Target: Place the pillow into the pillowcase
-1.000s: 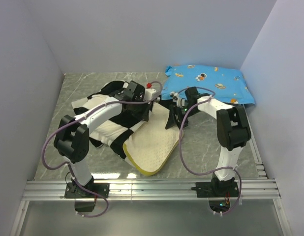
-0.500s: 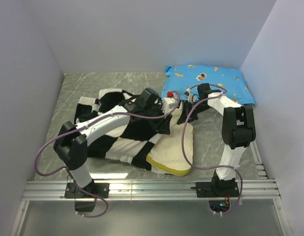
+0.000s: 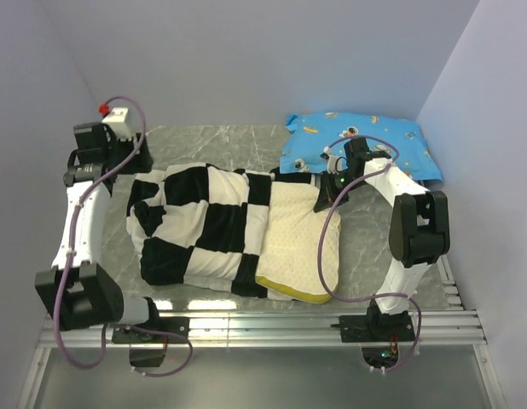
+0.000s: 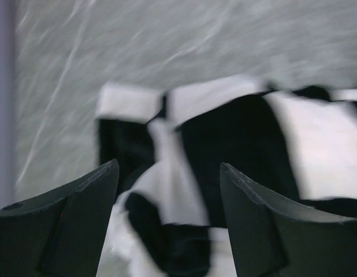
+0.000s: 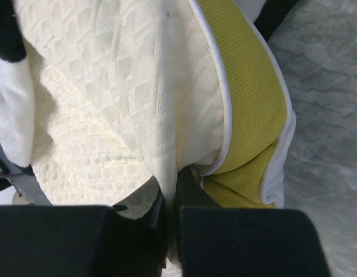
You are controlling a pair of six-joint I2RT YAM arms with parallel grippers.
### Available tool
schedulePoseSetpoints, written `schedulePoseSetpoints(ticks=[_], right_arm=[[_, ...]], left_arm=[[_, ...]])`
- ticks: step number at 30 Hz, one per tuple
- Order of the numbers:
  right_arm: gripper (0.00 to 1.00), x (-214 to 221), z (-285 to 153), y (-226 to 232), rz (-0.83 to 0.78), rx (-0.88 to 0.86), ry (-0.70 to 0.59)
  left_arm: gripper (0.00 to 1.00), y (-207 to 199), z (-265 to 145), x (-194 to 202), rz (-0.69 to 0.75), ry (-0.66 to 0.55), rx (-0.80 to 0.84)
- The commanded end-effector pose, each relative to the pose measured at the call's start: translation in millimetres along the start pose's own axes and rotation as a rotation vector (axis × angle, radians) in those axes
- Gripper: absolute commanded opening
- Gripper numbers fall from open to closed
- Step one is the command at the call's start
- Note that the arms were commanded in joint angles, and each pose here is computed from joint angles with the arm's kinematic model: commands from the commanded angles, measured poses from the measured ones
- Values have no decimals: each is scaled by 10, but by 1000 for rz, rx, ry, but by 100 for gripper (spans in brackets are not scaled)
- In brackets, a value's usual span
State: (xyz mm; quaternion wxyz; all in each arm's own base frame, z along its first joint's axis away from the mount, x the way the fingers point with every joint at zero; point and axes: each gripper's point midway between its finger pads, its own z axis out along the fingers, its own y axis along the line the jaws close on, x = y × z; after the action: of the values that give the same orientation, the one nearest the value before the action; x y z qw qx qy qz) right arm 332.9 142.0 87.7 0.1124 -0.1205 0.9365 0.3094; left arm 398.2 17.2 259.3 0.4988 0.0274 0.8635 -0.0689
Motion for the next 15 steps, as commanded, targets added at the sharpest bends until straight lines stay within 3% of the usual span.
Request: schedulePoseSetpoints(ticks=[1, 4, 7, 13, 15], right_arm=[[18, -161, -278, 92, -82, 33, -94], [35, -231, -425, 143, -113, 60, -119], [67, -248, -546, 147, -119, 101, -123], [73, -26, -510, 29, -96, 152, -51], [73, 129, -409, -24, -69, 139, -8]], left_arm=[[75, 769, 251, 864, 14, 251, -222], [71, 1105, 459, 1220, -31, 337, -270], [72, 1200, 663, 1427, -47, 379, -268], [71, 1335, 969, 1745, -92, 421, -300], [66, 1343, 1085, 1898, -120, 451, -292]])
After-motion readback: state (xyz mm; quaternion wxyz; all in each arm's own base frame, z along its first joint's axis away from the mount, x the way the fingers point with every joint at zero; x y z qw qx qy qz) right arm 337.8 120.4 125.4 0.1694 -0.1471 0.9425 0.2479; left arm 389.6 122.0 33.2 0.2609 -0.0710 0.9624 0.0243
